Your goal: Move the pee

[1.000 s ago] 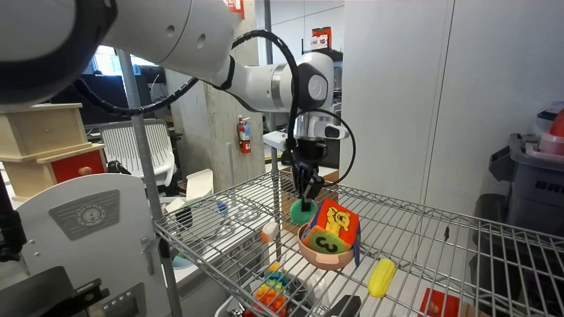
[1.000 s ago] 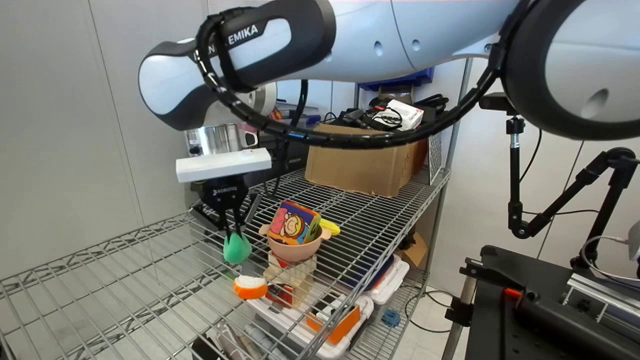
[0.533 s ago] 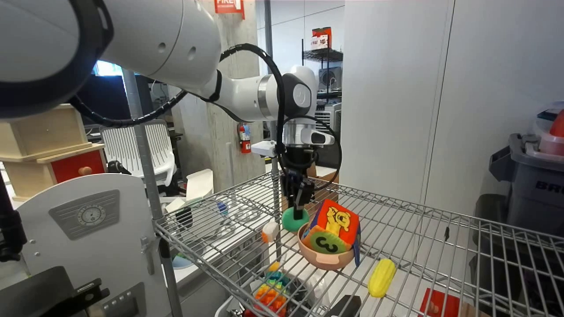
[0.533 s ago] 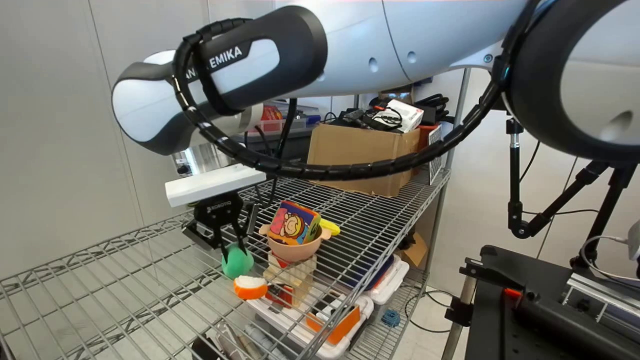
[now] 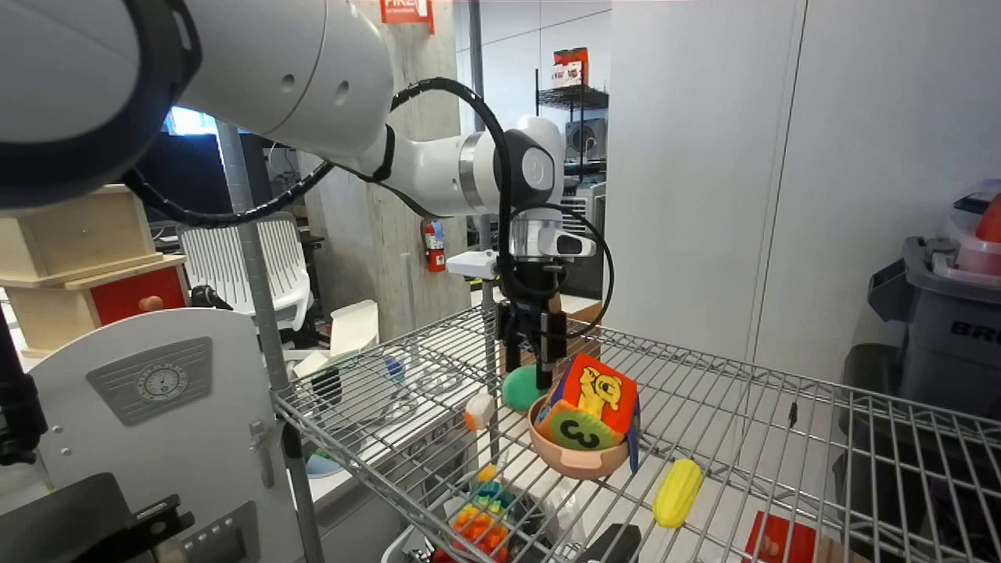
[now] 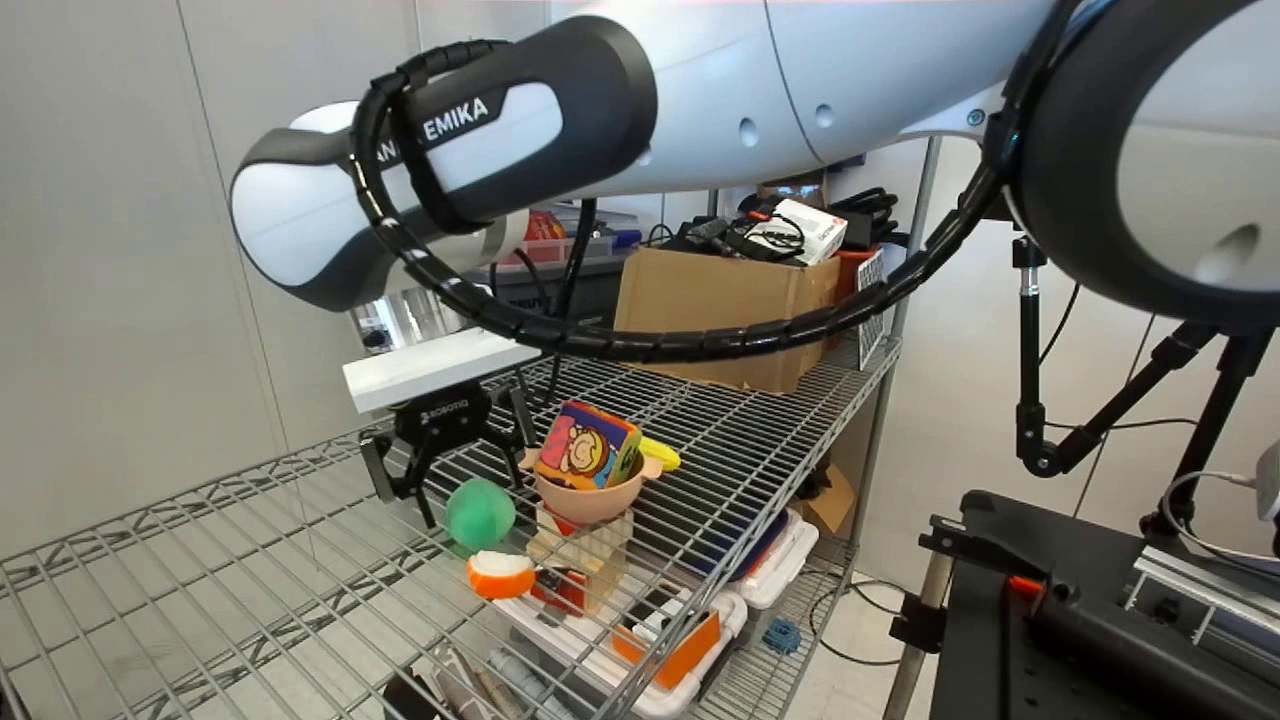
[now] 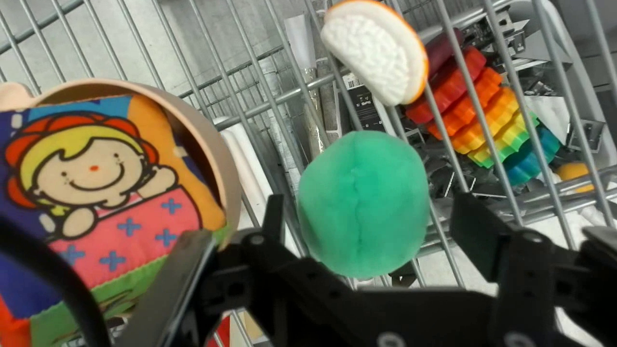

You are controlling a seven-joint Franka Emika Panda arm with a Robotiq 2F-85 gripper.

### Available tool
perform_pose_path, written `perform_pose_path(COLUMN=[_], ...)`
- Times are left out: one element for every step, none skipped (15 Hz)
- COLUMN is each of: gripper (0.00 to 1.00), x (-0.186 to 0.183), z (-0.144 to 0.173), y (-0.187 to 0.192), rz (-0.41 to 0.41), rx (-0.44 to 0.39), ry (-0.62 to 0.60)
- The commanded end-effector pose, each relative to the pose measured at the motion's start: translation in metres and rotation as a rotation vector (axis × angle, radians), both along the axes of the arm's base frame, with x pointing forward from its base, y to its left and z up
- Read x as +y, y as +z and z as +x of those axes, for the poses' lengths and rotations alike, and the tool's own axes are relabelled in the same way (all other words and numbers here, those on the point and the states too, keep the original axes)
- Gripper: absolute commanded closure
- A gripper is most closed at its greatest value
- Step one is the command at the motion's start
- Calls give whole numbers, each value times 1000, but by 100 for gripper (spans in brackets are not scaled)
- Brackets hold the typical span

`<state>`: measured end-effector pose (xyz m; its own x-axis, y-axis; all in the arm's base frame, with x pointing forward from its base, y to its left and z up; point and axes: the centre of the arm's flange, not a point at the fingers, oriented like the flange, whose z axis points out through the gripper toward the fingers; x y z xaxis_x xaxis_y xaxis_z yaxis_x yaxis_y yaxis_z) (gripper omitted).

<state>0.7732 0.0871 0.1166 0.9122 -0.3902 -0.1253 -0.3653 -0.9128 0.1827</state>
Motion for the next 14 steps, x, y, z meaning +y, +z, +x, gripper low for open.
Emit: perform_pose_path(gripper=[0, 0, 0, 0, 0, 0, 0, 0, 0, 0, 0, 0, 0, 0], x=[0, -1, -1, -2, -3, -3, -4, -5, -7, -8, -3, -4, -5, -4], z=[18, 16, 12, 11, 8, 7, 8, 8, 13, 16, 13, 14, 14, 13], y=[19, 24, 32, 38, 46, 53, 60, 67, 73, 78, 61, 65, 65, 63], rz=[-7, -4, 1, 4, 7, 11, 15, 18, 24, 25, 27, 28, 28, 27], rx=[3, -3, -11, -17, -23, -31, -37, -38, -28, -20, -50, -50, -50, -47], ry=[45, 54, 65, 74, 85, 94, 105, 114, 127, 135, 108, 110, 109, 109])
